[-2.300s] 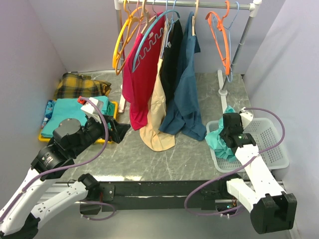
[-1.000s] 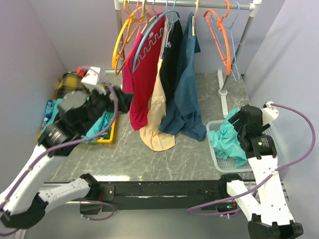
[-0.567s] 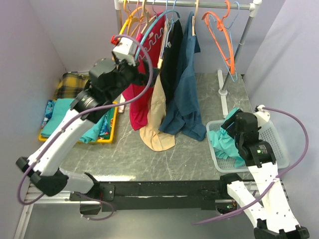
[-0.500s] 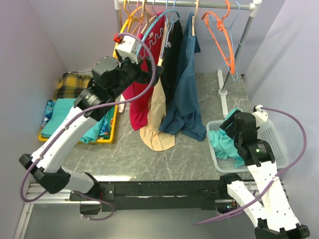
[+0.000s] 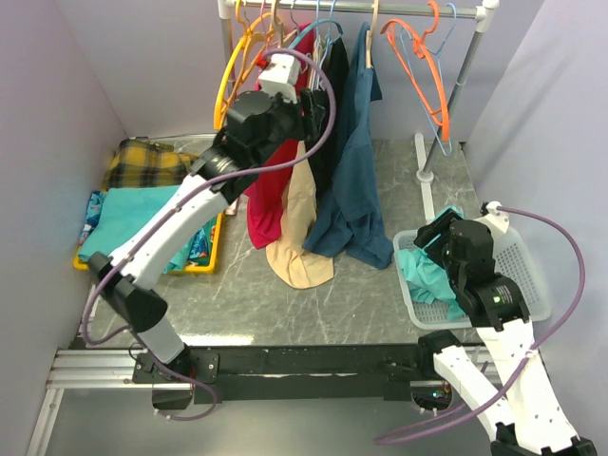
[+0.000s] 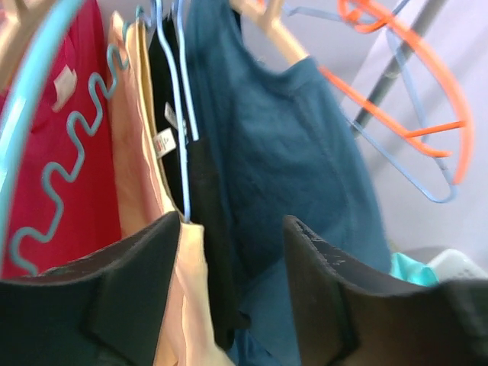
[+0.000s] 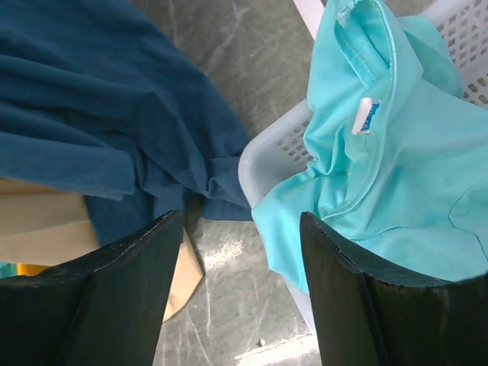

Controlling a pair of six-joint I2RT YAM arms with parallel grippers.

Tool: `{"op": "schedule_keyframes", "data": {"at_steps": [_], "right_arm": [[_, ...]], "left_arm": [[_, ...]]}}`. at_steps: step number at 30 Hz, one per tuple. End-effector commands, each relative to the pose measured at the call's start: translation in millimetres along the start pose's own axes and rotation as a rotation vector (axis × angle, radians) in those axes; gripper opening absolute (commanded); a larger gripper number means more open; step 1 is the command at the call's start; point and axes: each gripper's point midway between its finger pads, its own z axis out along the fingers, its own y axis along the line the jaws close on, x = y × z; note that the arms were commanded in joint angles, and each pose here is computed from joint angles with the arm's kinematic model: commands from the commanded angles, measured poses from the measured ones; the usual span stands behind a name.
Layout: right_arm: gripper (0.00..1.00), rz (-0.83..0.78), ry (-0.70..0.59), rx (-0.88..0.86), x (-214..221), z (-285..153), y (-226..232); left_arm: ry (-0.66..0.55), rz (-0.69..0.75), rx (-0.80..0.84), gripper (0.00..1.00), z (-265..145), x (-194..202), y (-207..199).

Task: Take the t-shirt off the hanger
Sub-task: Pick up the hanger from the clothesline.

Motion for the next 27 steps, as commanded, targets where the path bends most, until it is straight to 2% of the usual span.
{"op": "schedule_keyframes", "data": {"at_steps": [1, 3, 13, 19, 27], "right_arm": [[0.70, 0.027, -0.030, -0.089, -12, -13, 16], [0.70, 0.032, -0.019, -0.134, -11, -16, 24], [0.70, 0.017, -0.013, -0.134, -8, -15, 22], [0.70, 0.021, -0.005, -0.141, -5, -15, 22], [0.69, 0.024, -0.005, -0.143, -6, -16, 23]], "left_arm": [[-0.086, 0.011, -0.053, 0.57, 15, -28, 4], [-0.101, 0.029, -0.089, 0.52, 21, -32, 9], [-0.087, 0.007, -0.163, 0.47, 19, -24, 33], [-0.017, 0.000, -0.080, 0.40, 31, -11, 36], [-0.001, 0.012, -0.022, 0.40, 35, -7, 34]]}}
